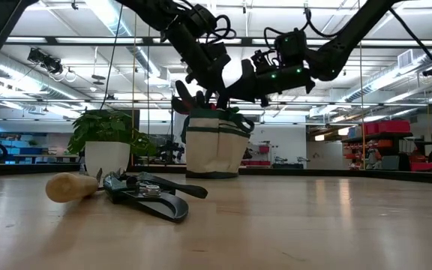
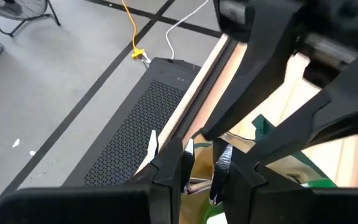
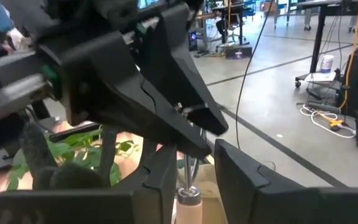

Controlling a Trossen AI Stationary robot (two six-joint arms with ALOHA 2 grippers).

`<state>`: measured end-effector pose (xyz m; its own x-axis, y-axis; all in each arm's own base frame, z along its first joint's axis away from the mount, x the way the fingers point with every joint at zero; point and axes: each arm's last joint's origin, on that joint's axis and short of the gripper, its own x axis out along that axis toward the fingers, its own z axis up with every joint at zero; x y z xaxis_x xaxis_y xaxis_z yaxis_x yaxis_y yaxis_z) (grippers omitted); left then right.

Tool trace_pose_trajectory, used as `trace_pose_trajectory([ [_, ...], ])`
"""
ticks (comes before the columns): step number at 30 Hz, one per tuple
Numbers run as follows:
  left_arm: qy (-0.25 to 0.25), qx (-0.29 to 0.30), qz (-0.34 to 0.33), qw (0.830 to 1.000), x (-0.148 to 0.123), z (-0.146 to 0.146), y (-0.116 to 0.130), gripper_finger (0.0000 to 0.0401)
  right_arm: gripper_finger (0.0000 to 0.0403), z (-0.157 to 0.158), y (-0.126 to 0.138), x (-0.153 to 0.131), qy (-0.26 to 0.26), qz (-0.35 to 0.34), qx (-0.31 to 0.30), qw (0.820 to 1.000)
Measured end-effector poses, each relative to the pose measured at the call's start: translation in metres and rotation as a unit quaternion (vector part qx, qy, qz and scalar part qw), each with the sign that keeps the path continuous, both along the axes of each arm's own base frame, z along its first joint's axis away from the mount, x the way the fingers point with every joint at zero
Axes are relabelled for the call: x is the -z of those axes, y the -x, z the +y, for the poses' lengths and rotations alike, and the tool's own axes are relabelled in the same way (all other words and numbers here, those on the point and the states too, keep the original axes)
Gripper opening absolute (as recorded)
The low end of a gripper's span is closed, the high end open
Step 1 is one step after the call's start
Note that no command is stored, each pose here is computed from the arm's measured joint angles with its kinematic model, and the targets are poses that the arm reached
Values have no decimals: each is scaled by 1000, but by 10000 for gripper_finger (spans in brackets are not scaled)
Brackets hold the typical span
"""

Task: Pick & Place Garden tools in Gardening bag
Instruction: Put the top brown hand rake into the white gardening bag

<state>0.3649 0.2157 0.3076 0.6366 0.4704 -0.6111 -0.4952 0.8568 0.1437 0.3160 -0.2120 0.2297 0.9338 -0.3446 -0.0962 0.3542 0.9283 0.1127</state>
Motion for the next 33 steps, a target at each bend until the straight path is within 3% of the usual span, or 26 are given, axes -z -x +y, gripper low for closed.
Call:
trace_pose_trajectory([
  [13,14,14,30,999,22,3,-9,81,107,2,6,9,-8,83,10,996],
  [22,27,11,57,998,26,9,-1,81,107,5,15,4,-9,132,35,991],
  [33,56,32,48,997,34,13,-2,81,107,17,23,-19,0,124,35,992],
])
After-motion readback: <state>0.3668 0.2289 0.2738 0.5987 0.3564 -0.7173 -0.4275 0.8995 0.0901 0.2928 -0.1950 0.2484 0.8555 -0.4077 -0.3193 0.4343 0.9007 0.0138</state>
